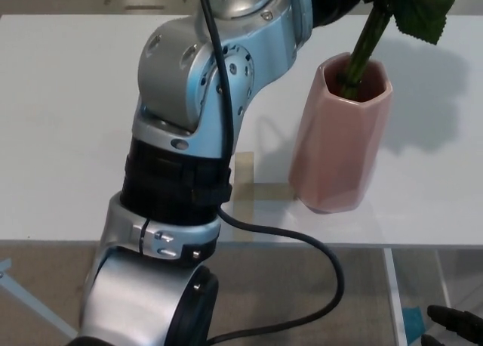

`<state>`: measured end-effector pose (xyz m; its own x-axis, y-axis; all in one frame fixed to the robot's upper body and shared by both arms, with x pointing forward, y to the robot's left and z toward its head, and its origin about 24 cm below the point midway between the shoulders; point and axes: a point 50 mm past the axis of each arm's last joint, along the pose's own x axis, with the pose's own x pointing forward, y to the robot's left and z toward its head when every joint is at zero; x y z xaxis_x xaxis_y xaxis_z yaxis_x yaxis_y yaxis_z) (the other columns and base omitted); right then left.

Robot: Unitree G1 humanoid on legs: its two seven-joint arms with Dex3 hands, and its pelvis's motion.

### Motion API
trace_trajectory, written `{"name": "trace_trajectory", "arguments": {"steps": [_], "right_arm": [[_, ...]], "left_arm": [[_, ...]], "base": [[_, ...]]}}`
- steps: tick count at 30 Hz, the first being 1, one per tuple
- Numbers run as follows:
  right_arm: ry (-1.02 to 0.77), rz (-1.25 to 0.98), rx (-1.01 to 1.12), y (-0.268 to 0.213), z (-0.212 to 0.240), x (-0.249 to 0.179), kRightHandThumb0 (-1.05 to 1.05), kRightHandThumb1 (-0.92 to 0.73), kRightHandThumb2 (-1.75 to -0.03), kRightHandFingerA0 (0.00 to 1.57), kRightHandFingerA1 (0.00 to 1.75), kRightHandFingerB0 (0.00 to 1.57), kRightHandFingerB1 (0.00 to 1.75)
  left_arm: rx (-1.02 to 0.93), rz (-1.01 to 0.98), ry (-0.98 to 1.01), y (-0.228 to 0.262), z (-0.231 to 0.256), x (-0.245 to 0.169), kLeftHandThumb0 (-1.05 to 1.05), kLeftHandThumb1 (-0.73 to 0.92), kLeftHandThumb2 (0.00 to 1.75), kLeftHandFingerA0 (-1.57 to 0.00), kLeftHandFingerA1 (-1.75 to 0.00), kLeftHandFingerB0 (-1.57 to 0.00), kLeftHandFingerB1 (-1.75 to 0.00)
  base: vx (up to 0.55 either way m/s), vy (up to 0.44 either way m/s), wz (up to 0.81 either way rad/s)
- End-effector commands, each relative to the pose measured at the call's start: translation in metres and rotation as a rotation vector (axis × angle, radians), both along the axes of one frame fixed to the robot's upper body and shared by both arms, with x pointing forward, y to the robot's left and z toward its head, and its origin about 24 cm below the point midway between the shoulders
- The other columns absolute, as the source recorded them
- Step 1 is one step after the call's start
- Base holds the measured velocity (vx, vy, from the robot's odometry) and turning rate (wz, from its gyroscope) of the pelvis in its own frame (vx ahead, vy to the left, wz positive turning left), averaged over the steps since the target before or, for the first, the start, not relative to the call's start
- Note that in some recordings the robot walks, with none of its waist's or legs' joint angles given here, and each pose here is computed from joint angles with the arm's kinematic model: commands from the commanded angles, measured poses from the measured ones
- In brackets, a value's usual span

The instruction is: Use the left hand to pick up the rose and then lift and insert it into the pink vase.

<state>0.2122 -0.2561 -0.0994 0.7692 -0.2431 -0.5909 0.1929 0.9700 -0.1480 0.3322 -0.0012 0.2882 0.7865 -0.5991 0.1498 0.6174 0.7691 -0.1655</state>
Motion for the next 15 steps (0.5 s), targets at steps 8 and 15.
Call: {"name": "trace_trajectory", "arguments": {"steps": [8,15], "right_arm": [[0.017,-0.001,0.015,-0.001,-0.002,-0.004,-0.18,-0.63,-0.58,0.57,0.49,0.55,0.48],[0.009,0.002,0.011,0.0,0.0,0.001,-0.18,-0.63,-0.58,0.57,0.49,0.55,0.48]], "left_arm": [[0.139,-0.128,0.043,0.002,-0.017,0.006,-0.69,0.43,0.76,0.0,-0.06,-0.07,-0.2],[0.294,-0.212,-0.003,0.02,-0.021,0.015,-0.9,0.45,0.6,0.0,0.0,0.0,-0.13]], "base": [[0.0,0.0,0.0],[0.0,0.0,0.0]]}}
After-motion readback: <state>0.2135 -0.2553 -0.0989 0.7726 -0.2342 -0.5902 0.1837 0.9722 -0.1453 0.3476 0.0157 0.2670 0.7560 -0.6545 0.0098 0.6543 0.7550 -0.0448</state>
